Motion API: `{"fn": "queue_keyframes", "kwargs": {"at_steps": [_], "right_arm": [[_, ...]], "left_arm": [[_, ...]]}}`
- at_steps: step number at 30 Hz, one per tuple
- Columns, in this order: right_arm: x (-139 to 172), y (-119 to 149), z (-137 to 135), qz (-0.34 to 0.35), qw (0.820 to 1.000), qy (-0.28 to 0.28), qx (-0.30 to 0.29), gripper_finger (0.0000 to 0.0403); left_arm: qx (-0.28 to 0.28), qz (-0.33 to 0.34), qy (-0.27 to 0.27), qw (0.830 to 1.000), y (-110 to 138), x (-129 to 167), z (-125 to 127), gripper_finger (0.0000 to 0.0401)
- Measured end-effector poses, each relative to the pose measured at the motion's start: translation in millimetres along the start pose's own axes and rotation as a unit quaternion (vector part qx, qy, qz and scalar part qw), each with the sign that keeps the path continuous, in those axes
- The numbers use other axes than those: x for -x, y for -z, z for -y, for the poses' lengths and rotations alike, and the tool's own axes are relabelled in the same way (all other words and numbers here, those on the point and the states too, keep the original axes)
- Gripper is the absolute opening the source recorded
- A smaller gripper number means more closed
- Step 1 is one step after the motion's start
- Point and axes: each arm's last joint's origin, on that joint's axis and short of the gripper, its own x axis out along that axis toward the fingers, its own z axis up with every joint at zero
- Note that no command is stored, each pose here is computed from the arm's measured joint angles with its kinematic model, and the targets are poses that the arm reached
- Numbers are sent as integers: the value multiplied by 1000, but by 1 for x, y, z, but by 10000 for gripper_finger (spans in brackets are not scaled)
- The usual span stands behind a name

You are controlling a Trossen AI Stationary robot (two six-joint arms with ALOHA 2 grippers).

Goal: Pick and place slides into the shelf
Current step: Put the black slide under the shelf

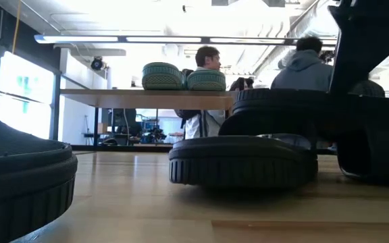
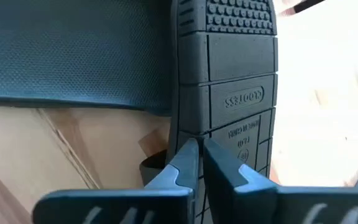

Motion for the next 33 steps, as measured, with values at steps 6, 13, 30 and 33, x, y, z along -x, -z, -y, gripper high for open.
{"fn": "queue_keyframes", "kwargs": {"at_steps": [6,13,30,33], "right_arm": [[0,-1,0,2,1000,-1,9,1],[11,-3,9,19,1000,-11,10,0],[38,-12,37,7,998,-68,-15,1],[38,-12,37,9,998,-68,-8,1]], "left_arm": [[-16,-19,-33,999,1,0,-2,53],[-68,-38,-55,995,2,0,-3,53],[-166,-108,-33,980,23,-49,-21,53],[-201,-115,-23,972,29,-72,-26,60]]}}
